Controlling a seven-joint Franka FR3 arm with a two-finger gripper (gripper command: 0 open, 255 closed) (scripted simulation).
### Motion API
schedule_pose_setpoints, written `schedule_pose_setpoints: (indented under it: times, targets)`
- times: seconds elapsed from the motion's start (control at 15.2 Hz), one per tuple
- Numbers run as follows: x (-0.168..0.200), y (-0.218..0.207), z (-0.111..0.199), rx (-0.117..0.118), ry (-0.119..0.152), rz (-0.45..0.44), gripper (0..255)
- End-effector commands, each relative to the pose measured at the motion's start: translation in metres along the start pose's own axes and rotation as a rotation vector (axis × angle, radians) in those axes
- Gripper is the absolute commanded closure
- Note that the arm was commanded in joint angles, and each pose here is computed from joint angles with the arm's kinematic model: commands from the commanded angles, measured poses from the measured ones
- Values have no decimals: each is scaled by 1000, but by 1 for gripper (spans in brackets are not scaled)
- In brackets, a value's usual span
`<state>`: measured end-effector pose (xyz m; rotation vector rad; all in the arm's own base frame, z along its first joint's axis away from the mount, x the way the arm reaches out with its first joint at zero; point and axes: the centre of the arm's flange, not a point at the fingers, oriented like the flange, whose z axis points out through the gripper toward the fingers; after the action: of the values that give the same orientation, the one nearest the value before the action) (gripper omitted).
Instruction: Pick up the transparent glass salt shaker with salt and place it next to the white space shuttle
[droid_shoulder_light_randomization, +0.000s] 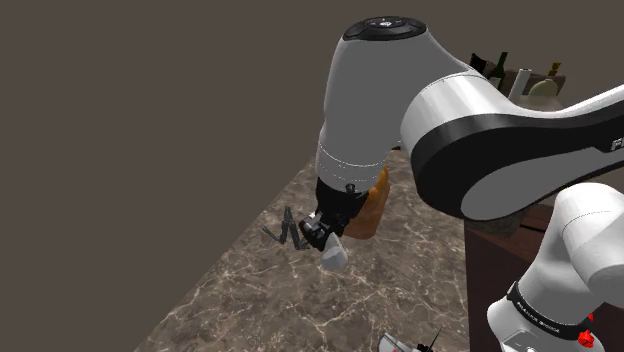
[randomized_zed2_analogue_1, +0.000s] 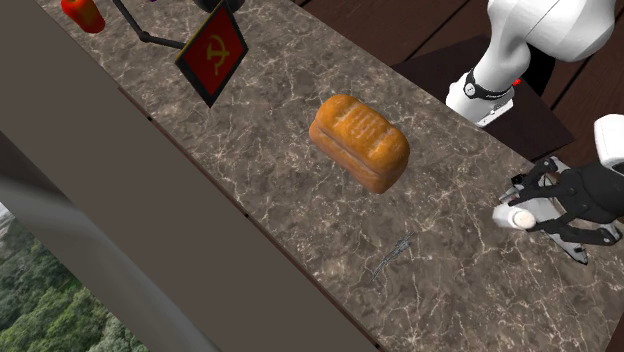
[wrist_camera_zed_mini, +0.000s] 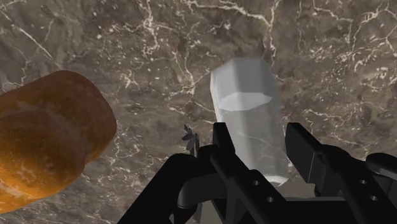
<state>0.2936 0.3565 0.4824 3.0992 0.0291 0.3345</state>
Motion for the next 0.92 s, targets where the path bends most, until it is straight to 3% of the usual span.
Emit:
schedule_pose_setpoints:
  times: [0.0,0.86]
  targets:
    - [-3,-1,12,0,0,0,255]
    - [-17,-2,79,0,0,0,255]
